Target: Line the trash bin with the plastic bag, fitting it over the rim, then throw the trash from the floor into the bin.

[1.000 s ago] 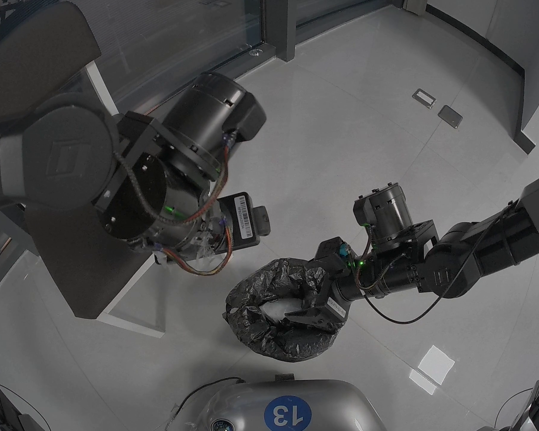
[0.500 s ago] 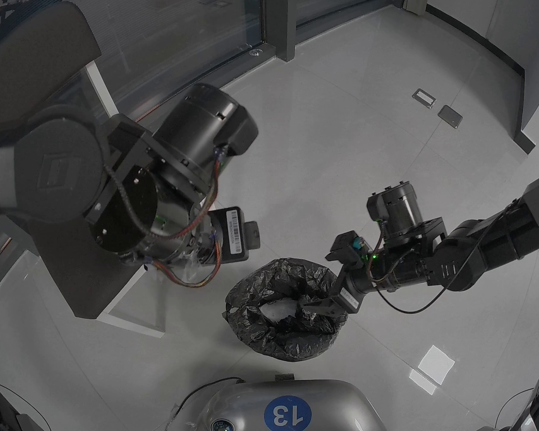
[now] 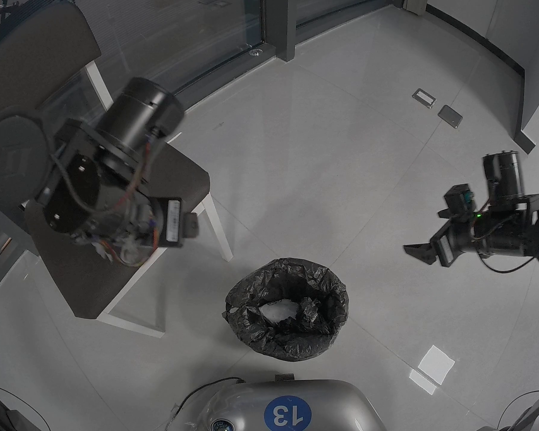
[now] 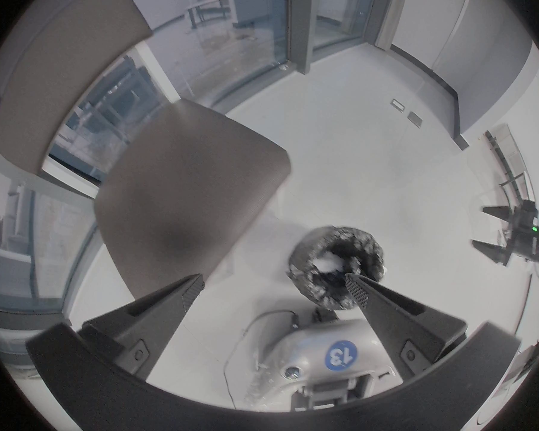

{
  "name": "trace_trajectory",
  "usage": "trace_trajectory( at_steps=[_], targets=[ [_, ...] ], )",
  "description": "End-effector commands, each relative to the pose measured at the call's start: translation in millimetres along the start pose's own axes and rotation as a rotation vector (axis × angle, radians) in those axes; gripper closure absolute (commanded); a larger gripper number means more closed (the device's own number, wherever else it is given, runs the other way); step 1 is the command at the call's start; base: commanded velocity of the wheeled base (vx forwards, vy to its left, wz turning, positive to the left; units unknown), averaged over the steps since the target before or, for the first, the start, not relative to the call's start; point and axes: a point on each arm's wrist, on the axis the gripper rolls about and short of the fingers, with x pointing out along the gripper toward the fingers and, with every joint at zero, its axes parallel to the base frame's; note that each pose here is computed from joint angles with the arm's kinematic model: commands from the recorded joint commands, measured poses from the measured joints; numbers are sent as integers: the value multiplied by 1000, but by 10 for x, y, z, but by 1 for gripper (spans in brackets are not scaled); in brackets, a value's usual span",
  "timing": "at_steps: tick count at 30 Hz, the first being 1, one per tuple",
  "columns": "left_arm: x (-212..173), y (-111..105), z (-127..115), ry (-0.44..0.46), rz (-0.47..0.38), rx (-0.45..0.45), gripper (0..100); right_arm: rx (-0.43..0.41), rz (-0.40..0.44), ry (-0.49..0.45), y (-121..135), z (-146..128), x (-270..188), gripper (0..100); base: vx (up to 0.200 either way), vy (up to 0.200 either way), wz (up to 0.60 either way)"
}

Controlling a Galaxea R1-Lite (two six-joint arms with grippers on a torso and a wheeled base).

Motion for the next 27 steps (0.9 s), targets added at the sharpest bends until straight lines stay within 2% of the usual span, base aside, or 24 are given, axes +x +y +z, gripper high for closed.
trace_trajectory(
  at_steps=[1,5,6,7,9,10,11,14,16,18,19,20,21,25,27],
  targets=[
    [-550,755,252,-229,105,-62,0,69,-264,-79,-229,-76,-1047,0,0,0,0],
    [-918,970,267,-352,120,-79,0,114,-432,-90,-250,-156,-1579,0,0,0,0],
    [-968,990,258,-363,120,-80,0,118,-448,-97,-247,-172,-1653,0,0,0,0],
    [-1143,1057,214,-397,124,-88,0,134,-495,-113,-211,-240,-1903,0,0,0,0],
    [-1401,1169,92,-437,153,-97,0,148,-537,-125,-101,-365,-2231,0,0,0,0],
    [-1401,1169,92,-437,153,-97,0,148,-537,-125,-101,-365,-2231,0,0,0,0],
    [-1610,1274,-66,-455,178,-109,0,157,-570,-152,30,-482,-2516,0,0,0,0],
    [-1939,1449,-342,-527,157,-183,0,189,-605,-217,253,-707,-2825,0,0,0,0],
    [-2073,1540,-504,-559,157,-219,0,217,-606,-256,362,-842,-2909,0,0,0,0],
    [-2233,1688,-891,-570,186,-234,0,249,-612,-320,545,-1111,-2987,0,0,0,0],
    [-2233,1688,-891,-570,186,-234,0,249,-612,-320,545,-1111,-2987,0,0,0,0],
    [-2317,1775,-1220,-552,229,-241,0,254,-629,-375,695,-1340,-3038,0,0,0,0],
    [-2344,1802,-1360,-539,251,-242,0,254,-637,-394,758,-1439,-3052,0,0,0,0],
    [-2454,1839,-1915,-491,351,-260,0,265,-641,-354,975,-1776,-3094,0,0,0,0],
    [-2432,1821,-2098,-456,391,-265,0,279,-633,-326,1023,-1863,-3075,0,0,0,0]
  ],
)
